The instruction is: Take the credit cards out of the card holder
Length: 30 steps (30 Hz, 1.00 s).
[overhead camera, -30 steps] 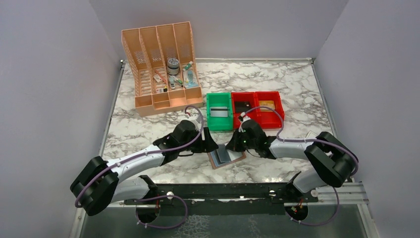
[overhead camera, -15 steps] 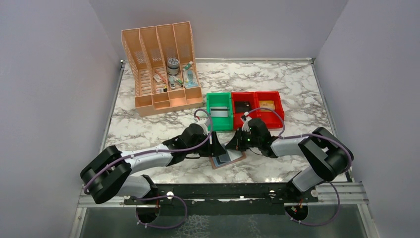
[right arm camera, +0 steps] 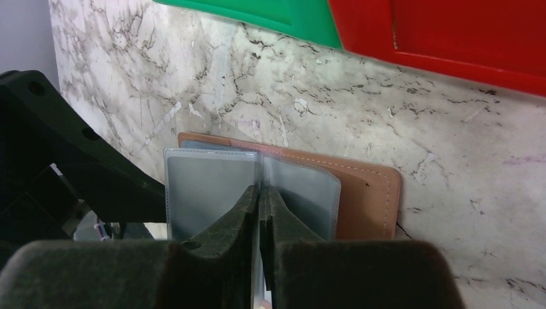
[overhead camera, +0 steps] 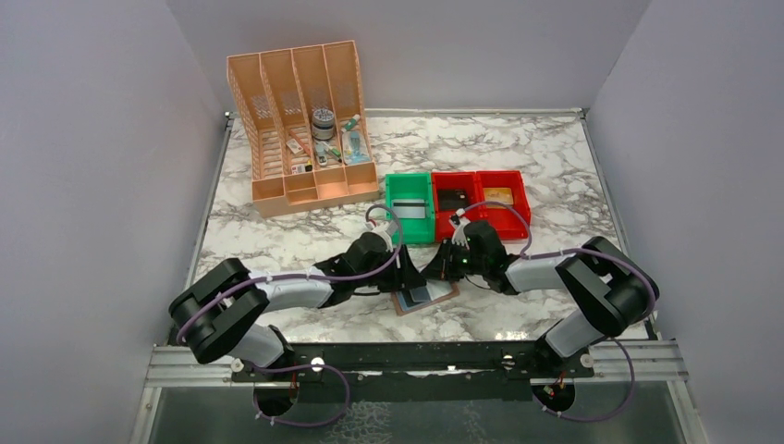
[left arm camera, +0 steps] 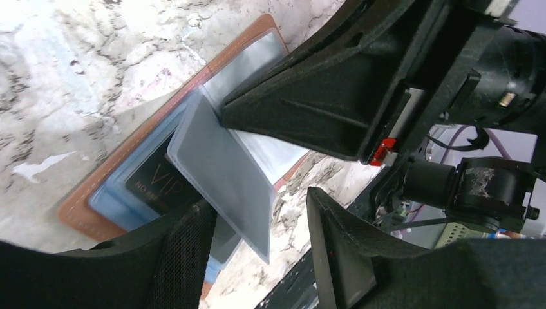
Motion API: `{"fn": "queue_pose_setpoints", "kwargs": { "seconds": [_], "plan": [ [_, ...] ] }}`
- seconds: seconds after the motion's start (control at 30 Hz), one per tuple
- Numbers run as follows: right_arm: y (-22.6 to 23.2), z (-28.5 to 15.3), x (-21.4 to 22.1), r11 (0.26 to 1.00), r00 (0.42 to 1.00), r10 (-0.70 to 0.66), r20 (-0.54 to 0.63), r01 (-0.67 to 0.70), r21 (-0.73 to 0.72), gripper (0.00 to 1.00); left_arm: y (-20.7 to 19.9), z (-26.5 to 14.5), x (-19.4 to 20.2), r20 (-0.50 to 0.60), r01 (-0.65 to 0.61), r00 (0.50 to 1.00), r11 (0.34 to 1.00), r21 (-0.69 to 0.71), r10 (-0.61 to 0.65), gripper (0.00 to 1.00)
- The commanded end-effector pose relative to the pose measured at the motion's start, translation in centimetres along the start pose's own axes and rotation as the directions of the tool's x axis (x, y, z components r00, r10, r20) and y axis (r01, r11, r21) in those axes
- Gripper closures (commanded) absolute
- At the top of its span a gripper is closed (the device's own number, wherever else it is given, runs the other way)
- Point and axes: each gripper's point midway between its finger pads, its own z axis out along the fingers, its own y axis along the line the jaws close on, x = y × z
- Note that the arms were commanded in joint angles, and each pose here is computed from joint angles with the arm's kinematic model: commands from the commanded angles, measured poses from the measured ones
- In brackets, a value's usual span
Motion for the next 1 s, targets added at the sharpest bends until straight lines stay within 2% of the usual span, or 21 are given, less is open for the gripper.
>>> {"fn": "queue_pose_setpoints", "kwargs": {
  "seconds": [0.0,0.1,0.17,0.37,0.67,0.83,0.9,0.97],
  "plan": [
    [-4.8,-1.7,4.5,0.976,0.988,0.073,-0.133,-0.044,0.213,0.87,-3.1,1.3,-0.6,0.001,-0.013,1.000,0.994,0.104,0.013,0.45],
    [-3.7,-2.5,2.2,0.975,0.996,0.058,-0.068,-0.042,0.218,0.72,-3.3,1.9,-1.0,0.014,-0.023,1.000,0.995,0.096,0.021,0.46],
    [-4.3,-3.6,0.3,0.955,0.998,0.070,0.006,-0.068,0.289,0.64,-3.4,2.1,-1.2,0.018,-0.026,1.000,0.995,0.092,0.024,0.46],
    [-6.8,-7.9,-4.1,0.905,0.976,0.109,0.188,-0.175,0.388,0.63,-4.3,3.1,-1.3,-0.003,-0.047,0.999,0.993,0.113,0.047,0.46],
    [-5.9,-11.0,-6.4,0.896,0.955,0.076,0.288,-0.192,0.400,0.63,-7.1,5.7,-0.4,-0.078,-0.098,0.990,0.978,0.183,0.113,0.45],
    [-6.1,-12.7,-6.9,0.878,0.931,0.071,0.357,-0.229,0.421,0.63,-7.4,6.5,0.9,-0.116,-0.116,0.983,0.974,0.195,0.141,0.44],
    [-5.8,-13.1,-7.0,0.885,0.927,0.063,0.371,-0.224,0.408,0.64,-7.5,6.7,1.6,-0.157,-0.123,0.975,0.968,0.218,0.159,0.43],
    [-5.0,-13.0,-7.1,0.904,0.929,0.051,0.365,-0.198,0.378,0.64,-7.0,6.5,1.6,-0.148,-0.115,0.978,0.973,0.198,0.145,0.43]
  ]
}}
